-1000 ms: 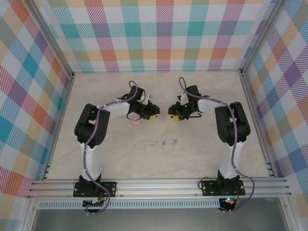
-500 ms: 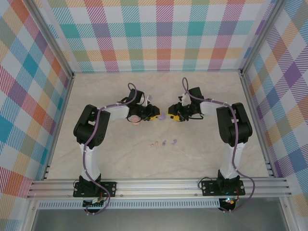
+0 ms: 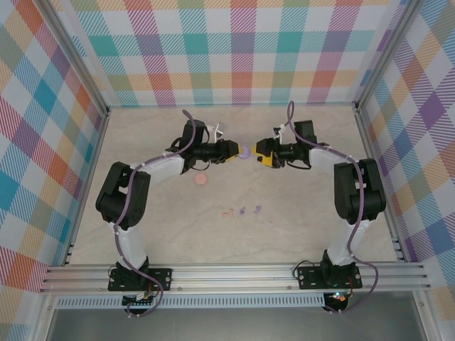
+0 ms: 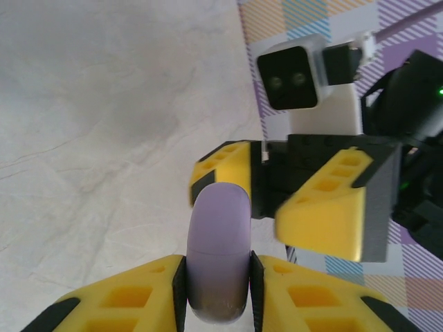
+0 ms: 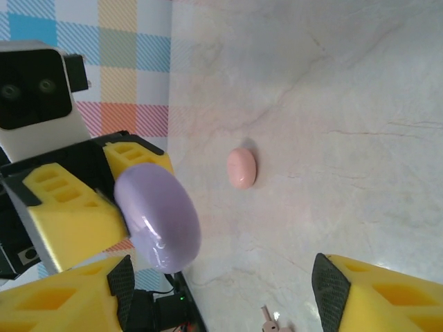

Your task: Insert wireless bluetooth earbuds into charging case

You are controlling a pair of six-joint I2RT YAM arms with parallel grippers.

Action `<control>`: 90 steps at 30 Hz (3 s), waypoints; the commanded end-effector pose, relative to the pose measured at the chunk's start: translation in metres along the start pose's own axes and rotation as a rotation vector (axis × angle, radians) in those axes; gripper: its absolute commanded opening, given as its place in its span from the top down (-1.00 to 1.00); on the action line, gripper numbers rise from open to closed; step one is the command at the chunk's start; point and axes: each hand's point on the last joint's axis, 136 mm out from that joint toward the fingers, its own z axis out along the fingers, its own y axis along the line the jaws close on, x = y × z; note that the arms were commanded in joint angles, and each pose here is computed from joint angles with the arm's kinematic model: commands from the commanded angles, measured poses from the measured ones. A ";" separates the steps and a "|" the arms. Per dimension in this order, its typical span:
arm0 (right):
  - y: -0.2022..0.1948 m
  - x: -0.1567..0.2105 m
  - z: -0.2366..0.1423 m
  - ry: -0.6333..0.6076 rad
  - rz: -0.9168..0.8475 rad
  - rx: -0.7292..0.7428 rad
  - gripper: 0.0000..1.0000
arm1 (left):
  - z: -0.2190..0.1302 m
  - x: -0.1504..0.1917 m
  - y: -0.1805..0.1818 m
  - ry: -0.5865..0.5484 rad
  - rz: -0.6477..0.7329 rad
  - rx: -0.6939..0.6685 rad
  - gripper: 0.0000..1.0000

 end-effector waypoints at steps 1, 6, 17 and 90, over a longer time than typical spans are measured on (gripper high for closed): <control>0.031 0.004 -0.004 0.020 -0.074 -0.097 -0.42 | -0.007 0.000 -0.029 0.000 0.063 0.082 0.38; 0.039 0.005 -0.003 0.026 -0.095 -0.122 -0.32 | -0.004 0.002 -0.038 0.007 0.083 0.099 0.38; -0.012 0.003 -0.006 -0.032 -0.034 0.183 -0.25 | -0.002 0.010 0.015 0.037 0.031 -0.171 0.35; -0.112 0.040 -0.052 0.002 0.175 0.561 -0.31 | 0.054 0.094 0.130 0.304 0.086 -0.974 -0.09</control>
